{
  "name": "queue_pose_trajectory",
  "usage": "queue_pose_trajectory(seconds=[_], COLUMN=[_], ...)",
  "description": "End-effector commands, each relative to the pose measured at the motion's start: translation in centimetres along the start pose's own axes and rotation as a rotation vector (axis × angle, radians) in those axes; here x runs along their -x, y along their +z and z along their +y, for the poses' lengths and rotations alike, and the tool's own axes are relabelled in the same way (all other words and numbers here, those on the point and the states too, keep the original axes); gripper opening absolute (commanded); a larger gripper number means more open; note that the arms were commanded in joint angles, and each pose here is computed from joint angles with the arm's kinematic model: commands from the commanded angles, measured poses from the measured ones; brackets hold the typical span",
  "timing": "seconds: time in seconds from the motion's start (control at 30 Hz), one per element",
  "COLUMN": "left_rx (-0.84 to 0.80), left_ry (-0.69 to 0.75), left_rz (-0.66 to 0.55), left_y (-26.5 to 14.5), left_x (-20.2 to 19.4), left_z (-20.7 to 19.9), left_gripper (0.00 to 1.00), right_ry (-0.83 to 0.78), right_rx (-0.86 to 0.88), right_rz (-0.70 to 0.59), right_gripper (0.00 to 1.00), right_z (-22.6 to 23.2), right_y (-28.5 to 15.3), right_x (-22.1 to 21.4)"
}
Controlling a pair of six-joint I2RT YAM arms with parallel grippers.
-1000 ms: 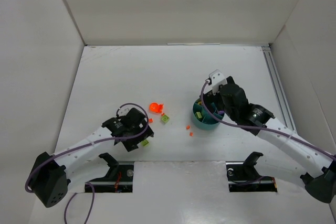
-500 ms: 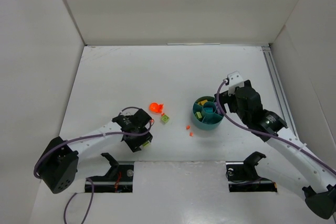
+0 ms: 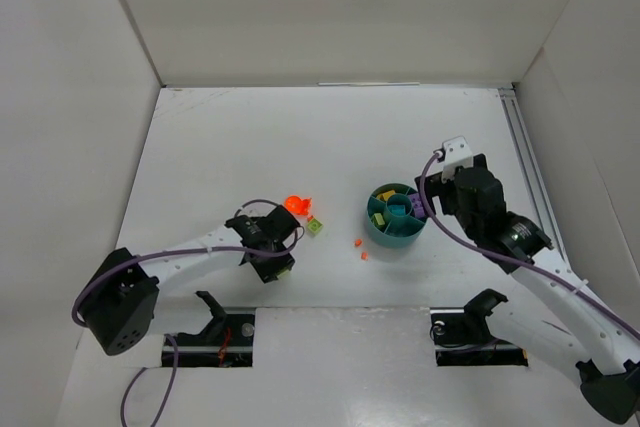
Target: Sort the legos into containers by color
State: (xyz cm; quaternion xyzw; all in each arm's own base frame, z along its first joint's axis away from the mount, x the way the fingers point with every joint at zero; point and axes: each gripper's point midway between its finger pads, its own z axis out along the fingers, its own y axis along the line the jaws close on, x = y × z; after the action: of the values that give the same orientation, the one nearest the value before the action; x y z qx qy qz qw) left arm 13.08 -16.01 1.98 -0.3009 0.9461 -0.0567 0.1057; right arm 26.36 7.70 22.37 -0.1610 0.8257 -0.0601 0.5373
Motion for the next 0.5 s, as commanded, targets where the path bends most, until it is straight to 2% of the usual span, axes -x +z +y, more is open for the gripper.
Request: queue_pose_trajectory(seconds=[0.0, 0.1, 0.27, 0.37, 0.47], left_rx=[-0.073, -0.116, -0.363, -0.487, -0.532], left_ry=[0.043, 0.122, 0.325, 0.383, 0.465], left_rz=[-0.071, -0.125, -0.224, -0.279, -0.313], left_y=[-2.0, -3.2, -7.8, -10.2, -10.6], left_x=[0.9, 1.4, 1.8, 2.4, 2.6], left_z=[-2.7, -4.4, -12.9, -18.1, -21.6], left_gripper=[0.15, 0.15, 0.15, 0.15, 0.16], right_ry=[0.038, 0.038, 0.068, 0.100, 0.109], right_rx=[-0.029, -0.038, -0.073, -0.107, -0.139], right_rz=[-0.028, -0.027, -0.057, -0.065, -0.048], right_gripper=[1.00, 1.00, 1.00, 1.00, 1.00], right_z=[-0.5, -0.6, -1.5, -2.3, -2.9], right_y=[0.2, 0.2, -0.2, -0.5, -0.7], right_x=[0.7, 0.7, 1.0, 0.9, 0.1])
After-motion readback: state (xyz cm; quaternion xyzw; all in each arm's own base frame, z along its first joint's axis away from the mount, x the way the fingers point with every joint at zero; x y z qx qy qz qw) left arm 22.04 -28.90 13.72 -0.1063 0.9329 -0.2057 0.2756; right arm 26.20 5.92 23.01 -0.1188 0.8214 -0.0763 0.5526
